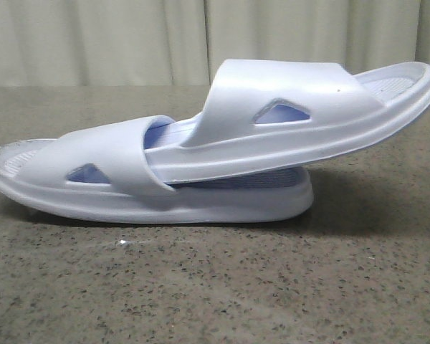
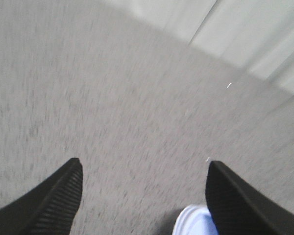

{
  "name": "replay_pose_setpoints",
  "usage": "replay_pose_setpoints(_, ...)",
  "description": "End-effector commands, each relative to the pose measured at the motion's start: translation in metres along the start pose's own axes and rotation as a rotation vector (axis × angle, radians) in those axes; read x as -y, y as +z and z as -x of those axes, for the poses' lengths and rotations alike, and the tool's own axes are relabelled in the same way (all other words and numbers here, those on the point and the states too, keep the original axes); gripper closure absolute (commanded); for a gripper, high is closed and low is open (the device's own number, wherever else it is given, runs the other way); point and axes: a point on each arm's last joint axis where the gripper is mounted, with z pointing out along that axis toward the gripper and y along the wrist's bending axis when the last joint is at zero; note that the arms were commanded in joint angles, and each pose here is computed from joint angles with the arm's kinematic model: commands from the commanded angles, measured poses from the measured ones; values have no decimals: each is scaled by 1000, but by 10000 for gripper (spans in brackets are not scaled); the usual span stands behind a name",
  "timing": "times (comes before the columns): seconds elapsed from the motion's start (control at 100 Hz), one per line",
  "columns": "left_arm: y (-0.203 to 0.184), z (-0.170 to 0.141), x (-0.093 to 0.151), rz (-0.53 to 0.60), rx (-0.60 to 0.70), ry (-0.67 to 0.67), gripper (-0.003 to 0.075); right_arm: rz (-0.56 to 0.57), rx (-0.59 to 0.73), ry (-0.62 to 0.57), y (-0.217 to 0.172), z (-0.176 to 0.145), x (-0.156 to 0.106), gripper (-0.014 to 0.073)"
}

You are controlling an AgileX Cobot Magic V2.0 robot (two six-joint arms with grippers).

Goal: Insert blue slippers together front up

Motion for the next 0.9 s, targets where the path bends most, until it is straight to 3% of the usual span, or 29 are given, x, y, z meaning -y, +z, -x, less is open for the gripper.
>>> replay_pose_setpoints(0.0, -22, 17, 14, -65, 114, 63, 254, -59, 68, -37, -3, 6, 5, 261)
replay_pose_setpoints(0.32, -85, 20, 29, -150, 355, 254, 254, -127, 106, -65, -23, -29, 7, 261)
replay_pose_setpoints(0.57, -104, 0, 22, -157, 419, 337, 254, -139, 148, -114, -50, -54, 2, 261)
replay_pose_setpoints(0.89, -107, -31, 7, -147, 427, 352, 254, -141, 129, -113, -63, -93, 0, 261)
